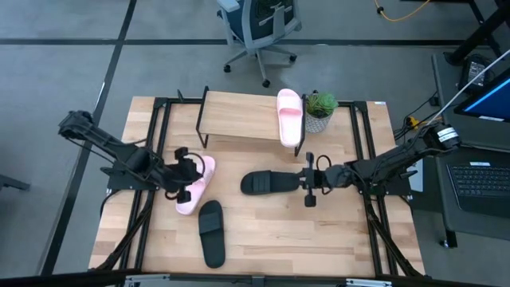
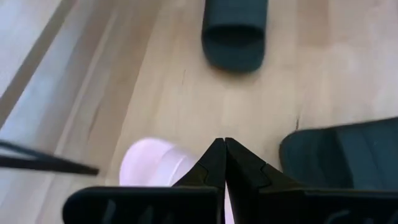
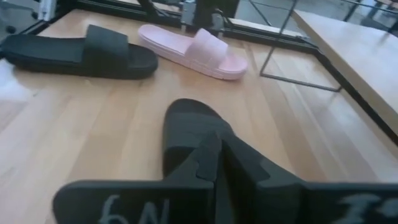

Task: Pick and place slides into the shelf
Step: Put the pink slides on the shelf

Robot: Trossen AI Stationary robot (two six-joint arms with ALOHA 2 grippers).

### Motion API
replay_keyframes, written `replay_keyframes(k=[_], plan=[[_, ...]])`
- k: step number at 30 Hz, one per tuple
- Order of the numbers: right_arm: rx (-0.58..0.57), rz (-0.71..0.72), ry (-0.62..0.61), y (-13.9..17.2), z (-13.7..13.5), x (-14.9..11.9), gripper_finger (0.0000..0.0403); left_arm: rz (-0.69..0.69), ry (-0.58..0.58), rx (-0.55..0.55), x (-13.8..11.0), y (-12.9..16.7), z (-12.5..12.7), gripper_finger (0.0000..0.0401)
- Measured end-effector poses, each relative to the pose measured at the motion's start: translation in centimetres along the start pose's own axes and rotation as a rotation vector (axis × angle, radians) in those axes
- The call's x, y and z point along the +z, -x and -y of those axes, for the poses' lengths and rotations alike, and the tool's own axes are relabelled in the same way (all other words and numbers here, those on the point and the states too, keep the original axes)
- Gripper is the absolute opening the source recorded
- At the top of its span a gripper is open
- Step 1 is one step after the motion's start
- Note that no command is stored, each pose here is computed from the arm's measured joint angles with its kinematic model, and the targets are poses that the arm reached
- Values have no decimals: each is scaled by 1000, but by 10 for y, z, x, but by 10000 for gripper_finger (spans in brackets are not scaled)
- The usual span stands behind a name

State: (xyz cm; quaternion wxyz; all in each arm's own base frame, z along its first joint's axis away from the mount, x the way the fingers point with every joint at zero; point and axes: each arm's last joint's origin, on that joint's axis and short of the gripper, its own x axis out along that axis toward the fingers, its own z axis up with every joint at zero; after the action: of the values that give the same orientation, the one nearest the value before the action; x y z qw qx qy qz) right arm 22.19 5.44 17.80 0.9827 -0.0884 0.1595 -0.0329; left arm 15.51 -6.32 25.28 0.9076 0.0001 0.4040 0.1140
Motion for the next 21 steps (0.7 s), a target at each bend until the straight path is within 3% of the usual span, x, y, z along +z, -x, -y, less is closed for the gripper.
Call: replay_keyframes(k=[10, 21], plan=[[-35, -7, -20, -3, 8, -1, 22, -134, -92, 33, -2, -11, 24, 0], [-44, -11, 25, -3, 10, -1, 22, -186, -124, 44, -5, -18, 29, 0]])
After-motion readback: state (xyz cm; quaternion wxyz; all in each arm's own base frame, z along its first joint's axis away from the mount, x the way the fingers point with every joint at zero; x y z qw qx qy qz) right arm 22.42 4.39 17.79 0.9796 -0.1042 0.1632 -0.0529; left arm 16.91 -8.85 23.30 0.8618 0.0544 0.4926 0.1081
